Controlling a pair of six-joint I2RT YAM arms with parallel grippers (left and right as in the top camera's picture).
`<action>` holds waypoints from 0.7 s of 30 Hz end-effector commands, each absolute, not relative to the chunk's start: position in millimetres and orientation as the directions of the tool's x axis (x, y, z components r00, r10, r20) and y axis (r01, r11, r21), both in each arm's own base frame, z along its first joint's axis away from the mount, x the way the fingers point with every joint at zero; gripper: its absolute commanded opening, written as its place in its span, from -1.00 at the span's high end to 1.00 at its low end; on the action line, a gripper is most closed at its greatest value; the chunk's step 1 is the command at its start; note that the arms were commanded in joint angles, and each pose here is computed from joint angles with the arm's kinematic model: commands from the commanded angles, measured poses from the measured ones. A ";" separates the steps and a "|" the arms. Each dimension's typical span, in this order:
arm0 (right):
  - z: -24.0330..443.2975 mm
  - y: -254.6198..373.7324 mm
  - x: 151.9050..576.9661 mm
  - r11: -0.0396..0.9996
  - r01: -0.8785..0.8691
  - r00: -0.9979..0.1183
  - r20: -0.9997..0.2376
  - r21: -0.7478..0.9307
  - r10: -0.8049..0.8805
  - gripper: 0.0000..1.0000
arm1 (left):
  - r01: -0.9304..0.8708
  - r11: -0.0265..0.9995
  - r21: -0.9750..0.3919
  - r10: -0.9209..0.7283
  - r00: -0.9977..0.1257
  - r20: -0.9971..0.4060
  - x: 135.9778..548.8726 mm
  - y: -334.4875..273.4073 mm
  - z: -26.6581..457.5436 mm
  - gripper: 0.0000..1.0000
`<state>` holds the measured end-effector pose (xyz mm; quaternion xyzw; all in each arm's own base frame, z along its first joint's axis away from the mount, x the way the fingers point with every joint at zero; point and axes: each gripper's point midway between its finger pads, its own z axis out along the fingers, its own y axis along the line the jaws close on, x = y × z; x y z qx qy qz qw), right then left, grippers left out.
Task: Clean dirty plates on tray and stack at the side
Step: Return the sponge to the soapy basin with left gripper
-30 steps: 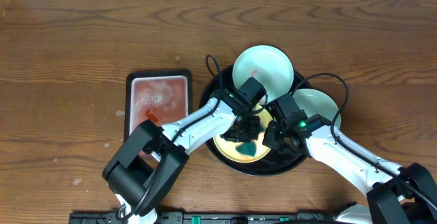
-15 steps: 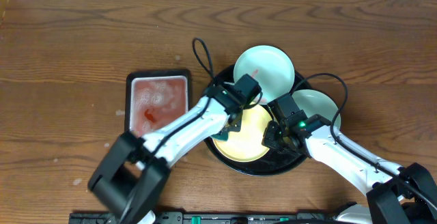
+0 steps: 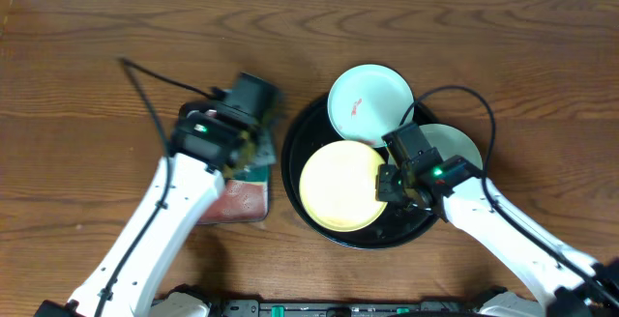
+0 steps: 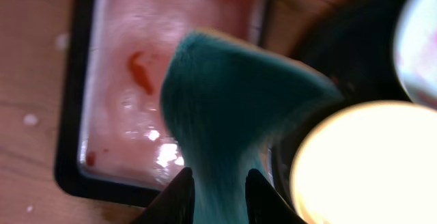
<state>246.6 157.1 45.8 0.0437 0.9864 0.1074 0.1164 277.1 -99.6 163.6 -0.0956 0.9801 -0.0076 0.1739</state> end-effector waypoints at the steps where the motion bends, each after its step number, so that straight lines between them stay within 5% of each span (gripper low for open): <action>1: 96.8 146.3 273.7 0.998 -0.010 -0.912 -0.409 0.069 0.020 0.98 | -0.337 0.940 -0.057 -0.339 -0.900 -0.274 281.8 -50.3 147.4 0.47; 9: 140.1 138.9 289.3 0.988 -0.057 -0.840 -0.529 -0.142 -0.124 0.97 | -0.365 0.925 -0.108 -0.380 -0.902 -0.207 284.6 -32.9 122.1 0.47; 14: 168.8 136.7 294.6 0.925 -0.120 -0.753 -0.574 -0.360 -0.321 0.97 | -0.369 0.924 -0.105 -0.383 -0.901 -0.202 283.7 -31.7 121.5 -0.23; 21: 210.5 160.0 280.7 0.790 -0.113 -0.572 -0.610 -0.603 -0.548 0.98 | -0.369 0.924 -0.105 -0.383 -0.901 -0.202 283.7 -31.7 121.5 -0.60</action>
